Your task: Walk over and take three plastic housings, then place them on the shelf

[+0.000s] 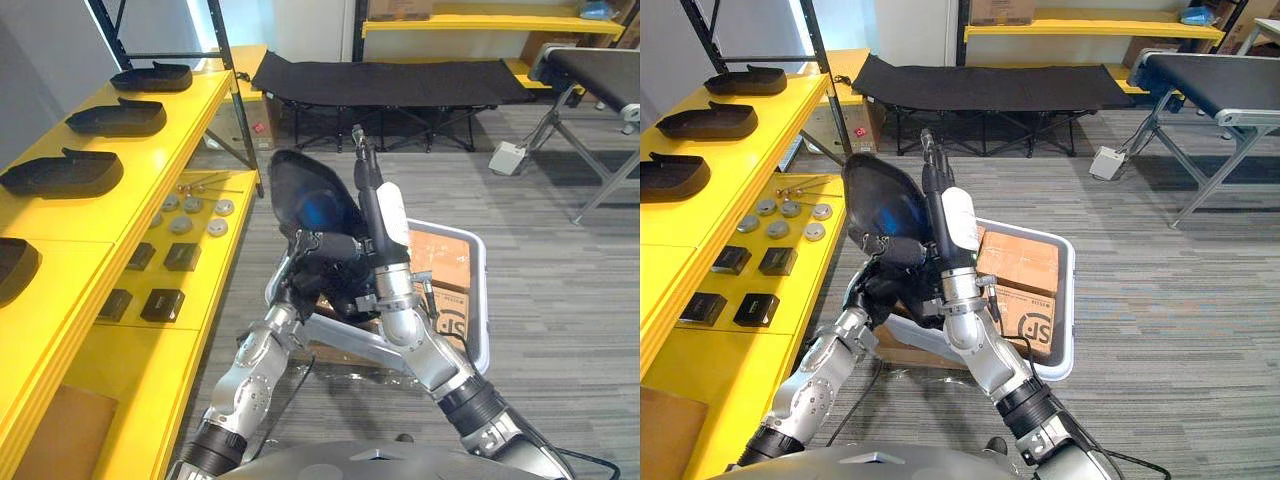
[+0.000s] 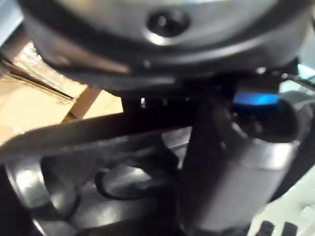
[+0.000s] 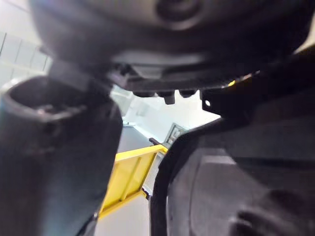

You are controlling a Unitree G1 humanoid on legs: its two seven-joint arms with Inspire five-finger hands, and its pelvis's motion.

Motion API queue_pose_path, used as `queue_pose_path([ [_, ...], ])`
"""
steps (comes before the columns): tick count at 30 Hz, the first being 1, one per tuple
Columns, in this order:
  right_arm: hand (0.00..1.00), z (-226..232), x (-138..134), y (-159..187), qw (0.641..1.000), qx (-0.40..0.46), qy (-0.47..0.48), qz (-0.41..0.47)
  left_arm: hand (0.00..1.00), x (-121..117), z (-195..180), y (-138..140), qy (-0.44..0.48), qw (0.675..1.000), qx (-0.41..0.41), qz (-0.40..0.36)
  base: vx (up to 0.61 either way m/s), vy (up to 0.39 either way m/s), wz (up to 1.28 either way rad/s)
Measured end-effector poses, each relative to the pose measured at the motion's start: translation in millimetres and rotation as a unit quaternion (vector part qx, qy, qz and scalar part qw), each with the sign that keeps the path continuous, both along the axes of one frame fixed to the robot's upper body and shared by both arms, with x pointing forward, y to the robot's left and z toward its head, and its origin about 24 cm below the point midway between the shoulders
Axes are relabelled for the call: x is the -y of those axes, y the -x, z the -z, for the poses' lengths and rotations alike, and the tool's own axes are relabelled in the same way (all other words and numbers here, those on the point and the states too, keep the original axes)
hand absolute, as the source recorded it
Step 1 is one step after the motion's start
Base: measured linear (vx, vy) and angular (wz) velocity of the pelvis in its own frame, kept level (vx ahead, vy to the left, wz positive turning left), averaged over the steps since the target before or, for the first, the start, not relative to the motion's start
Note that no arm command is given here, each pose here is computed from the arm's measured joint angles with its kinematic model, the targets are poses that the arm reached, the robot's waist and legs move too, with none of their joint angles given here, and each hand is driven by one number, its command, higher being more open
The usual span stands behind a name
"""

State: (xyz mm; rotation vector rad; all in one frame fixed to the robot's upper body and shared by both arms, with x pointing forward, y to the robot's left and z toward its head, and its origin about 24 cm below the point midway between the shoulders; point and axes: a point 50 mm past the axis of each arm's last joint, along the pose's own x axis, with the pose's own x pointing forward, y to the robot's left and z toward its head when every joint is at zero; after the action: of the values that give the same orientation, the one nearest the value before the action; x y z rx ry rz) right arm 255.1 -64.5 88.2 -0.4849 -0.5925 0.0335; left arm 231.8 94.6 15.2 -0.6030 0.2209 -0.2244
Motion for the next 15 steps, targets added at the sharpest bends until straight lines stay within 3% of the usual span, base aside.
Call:
queue_pose_path([
  [3,1.0,3.0,0.3,1.4,1.0,-0.006,-0.001,0.002,0.0,-3.2,-1.6,-1.7,-0.02,0.999,0.001,-0.035,0.0,0.0,0.0],
  [8,1.0,8.5,1.7,4.0,1.0,-0.018,-0.001,0.006,0.0,-21.1,-2.6,-5.5,-0.157,0.979,0.008,-0.13,0.0,0.0,0.0],
  [15,1.0,13.5,3.4,4.0,1.0,-0.026,-0.001,0.014,0.0,-63.1,-10.9,-4.9,-0.317,0.903,0.033,-0.287,0.0,0.0,0.0],
])
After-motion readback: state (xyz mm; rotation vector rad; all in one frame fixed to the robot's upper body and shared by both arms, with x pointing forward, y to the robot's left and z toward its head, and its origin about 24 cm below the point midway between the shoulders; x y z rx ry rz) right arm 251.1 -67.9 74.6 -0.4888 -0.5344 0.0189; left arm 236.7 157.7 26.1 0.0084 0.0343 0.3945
